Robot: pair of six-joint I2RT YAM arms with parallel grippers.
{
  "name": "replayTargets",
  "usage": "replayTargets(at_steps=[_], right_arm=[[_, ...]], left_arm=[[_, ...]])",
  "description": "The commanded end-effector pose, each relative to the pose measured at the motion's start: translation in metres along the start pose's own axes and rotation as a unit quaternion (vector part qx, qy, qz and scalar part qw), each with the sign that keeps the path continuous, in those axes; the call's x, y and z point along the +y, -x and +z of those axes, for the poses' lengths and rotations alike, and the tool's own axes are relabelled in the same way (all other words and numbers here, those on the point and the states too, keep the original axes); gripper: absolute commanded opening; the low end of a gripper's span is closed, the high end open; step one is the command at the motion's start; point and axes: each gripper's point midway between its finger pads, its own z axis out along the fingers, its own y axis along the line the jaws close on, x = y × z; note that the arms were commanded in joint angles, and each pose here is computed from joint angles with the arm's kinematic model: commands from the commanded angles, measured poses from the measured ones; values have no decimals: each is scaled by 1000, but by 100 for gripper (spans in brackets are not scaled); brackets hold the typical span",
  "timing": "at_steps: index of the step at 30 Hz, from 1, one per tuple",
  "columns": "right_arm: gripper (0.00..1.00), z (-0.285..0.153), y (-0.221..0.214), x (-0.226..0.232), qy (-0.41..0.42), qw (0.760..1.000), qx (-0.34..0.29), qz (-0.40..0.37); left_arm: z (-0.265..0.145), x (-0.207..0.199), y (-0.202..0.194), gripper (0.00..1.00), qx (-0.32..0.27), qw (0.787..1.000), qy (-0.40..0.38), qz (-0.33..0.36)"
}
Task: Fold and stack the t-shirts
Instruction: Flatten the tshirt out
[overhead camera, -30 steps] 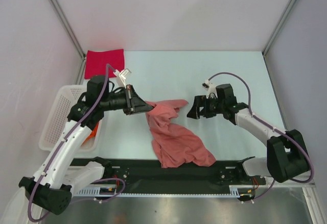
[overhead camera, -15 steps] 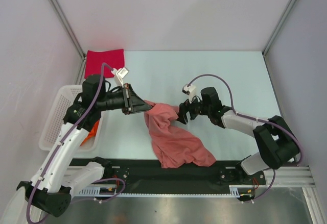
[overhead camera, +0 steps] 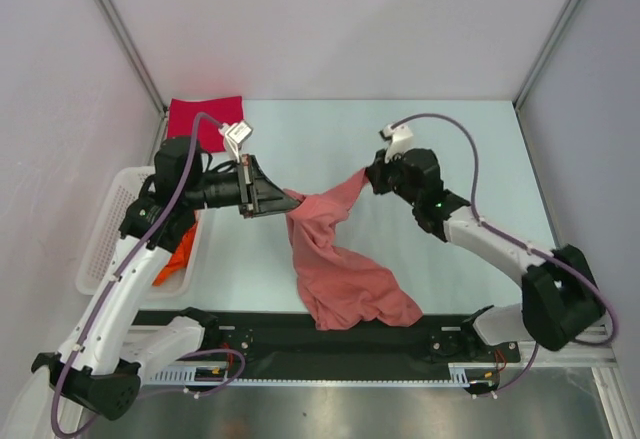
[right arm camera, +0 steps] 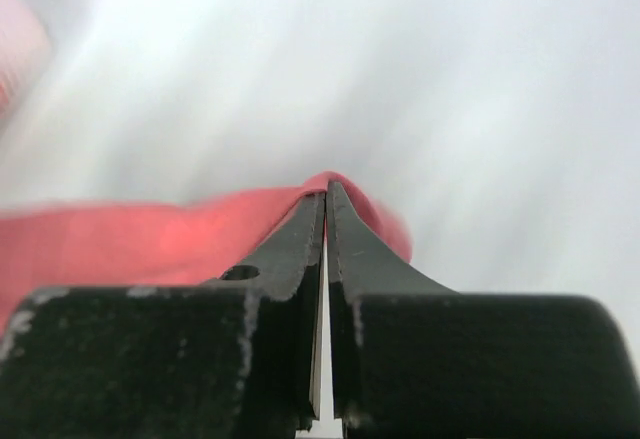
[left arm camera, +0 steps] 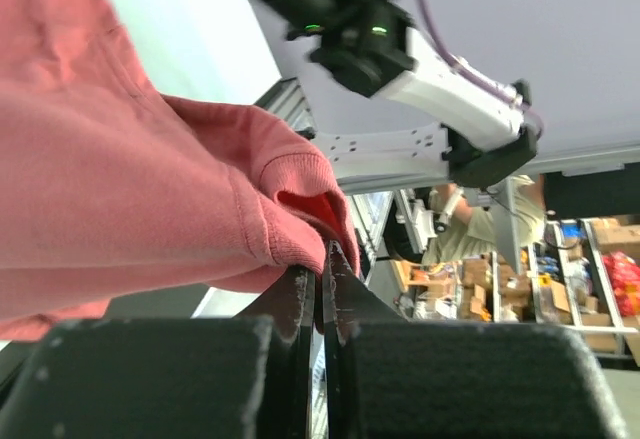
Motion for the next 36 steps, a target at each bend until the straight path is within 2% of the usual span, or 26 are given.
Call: replayTargets(at_steps=[1, 2, 5, 6, 9, 10, 11, 13, 15, 21, 23, 26, 27, 29, 31, 33, 34, 36], right_arm=[[0, -44, 122, -12, -76, 987, -142, 7], [0, -58, 151, -21, -102, 980, -171, 1], [0, -107, 203, -37, -154, 962, -226, -19], [0, -133, 237, -39, -165, 950, -266, -19], [0, -194, 293, -36, -189, 923, -334, -41], [0, -238, 334, -21, -174, 902, -394, -43], [0, -244, 336, -17, -167, 900, -399, -47], [0, -284, 369, 2, -138, 880, -452, -47], [0, -299, 383, 17, -108, 876, -466, -53], [0, -353, 417, 59, -25, 849, -523, -64], [0, -369, 429, 71, 1, 838, -542, -65], [0, -346, 433, 77, 16, 846, -527, -75], [0, -318, 430, 75, 15, 859, -505, -80], [0, -284, 423, 72, 11, 871, -482, -91], [0, -227, 402, 59, -2, 892, -443, -94], [0, -197, 394, 58, 14, 896, -432, -102], [0, -153, 377, 47, 18, 912, -397, -96], [0, -117, 366, 37, 23, 916, -388, -93]], left_arm=[[-3, -41, 18, 0, -3, 997, -60, 38], [-1, -44, 22, 0, -2, 997, -67, 39], [8, -66, 35, 0, 6, 993, -108, 38], [11, -74, 37, 1, 13, 992, -121, 24], [23, -104, 43, 2, 33, 987, -152, 44], [25, -122, 45, 2, 37, 984, -167, 53], [27, -129, 48, 2, 35, 983, -172, 60], [23, -148, 52, 3, 29, 979, -186, 73], [25, -150, 56, 3, 22, 980, -185, 72], [28, -127, 53, 4, 4, 986, -153, 59], [35, -109, 48, 4, 9, 990, -135, 43], [39, -65, 48, 3, -5, 998, -69, 4], [39, -53, 48, 2, -9, 998, -55, -7], [35, -20, 50, 1, -30, 999, -21, -37], [31, 7, 44, 0, -34, 998, 3, -61], [25, 29, 46, 0, -49, 996, 27, -75], [24, 49, 42, 0, -51, 993, 54, -95], [16, 74, 44, 0, -68, 988, 91, -102]])
